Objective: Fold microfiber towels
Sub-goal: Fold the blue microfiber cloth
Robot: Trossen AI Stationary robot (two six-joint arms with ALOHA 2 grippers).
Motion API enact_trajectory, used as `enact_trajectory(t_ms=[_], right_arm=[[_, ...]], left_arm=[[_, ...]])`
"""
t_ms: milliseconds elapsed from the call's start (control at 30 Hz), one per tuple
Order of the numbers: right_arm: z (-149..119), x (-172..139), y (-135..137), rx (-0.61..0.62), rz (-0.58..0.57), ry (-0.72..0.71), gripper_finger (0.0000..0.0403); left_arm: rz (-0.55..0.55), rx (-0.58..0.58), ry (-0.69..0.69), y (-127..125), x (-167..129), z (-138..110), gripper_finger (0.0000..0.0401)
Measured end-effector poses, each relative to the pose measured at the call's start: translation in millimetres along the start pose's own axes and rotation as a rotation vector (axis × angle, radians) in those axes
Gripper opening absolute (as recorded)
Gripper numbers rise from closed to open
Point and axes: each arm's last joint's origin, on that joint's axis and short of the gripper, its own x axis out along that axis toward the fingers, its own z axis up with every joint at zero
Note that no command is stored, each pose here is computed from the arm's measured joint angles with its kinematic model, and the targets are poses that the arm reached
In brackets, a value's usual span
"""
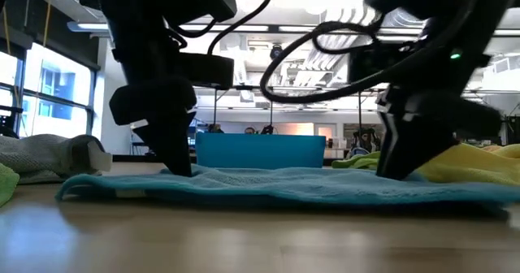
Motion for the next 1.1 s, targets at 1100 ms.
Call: enact_trajectory(t_ms=[1100], right_arm=[[21.6,-38.9,-68.9,0.034,0.013,-0.016,0.0112]], left_arm=[[-0.042,-0.17,-0.045,-14.5,-31.0,3.0,0.0103]])
